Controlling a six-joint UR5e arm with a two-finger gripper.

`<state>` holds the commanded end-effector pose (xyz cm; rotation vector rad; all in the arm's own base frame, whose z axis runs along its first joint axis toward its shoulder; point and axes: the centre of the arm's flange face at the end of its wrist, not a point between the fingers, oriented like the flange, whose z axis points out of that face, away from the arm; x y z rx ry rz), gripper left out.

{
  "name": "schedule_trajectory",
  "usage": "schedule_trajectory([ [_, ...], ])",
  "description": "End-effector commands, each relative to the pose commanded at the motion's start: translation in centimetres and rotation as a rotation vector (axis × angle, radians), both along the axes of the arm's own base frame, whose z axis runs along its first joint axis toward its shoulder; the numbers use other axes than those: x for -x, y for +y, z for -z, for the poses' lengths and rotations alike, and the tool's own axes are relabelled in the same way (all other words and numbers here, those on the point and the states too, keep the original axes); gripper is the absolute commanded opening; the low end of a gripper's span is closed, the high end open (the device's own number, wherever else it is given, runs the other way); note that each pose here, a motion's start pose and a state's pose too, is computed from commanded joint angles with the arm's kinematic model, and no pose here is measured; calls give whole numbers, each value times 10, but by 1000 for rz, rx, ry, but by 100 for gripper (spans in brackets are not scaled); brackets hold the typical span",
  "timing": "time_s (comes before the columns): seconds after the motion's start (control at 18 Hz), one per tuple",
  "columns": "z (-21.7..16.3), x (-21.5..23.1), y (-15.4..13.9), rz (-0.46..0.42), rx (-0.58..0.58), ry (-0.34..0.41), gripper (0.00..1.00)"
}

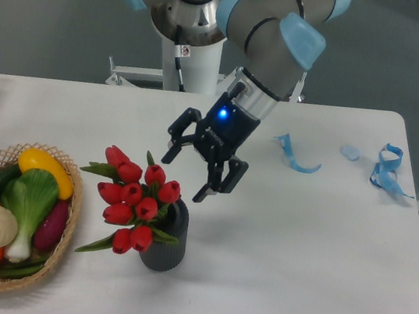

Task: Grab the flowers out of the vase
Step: 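Lower the gripper around the tulip stems above the vase, then close the gripper on the tulip stems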

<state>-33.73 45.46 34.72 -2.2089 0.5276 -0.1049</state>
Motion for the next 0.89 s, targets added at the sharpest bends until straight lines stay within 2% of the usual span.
schedule_trajectory([
  [0.33,1,5,24,13,-3,-5,100],
  [0.89,11,-3,41,31,8,-29,99],
])
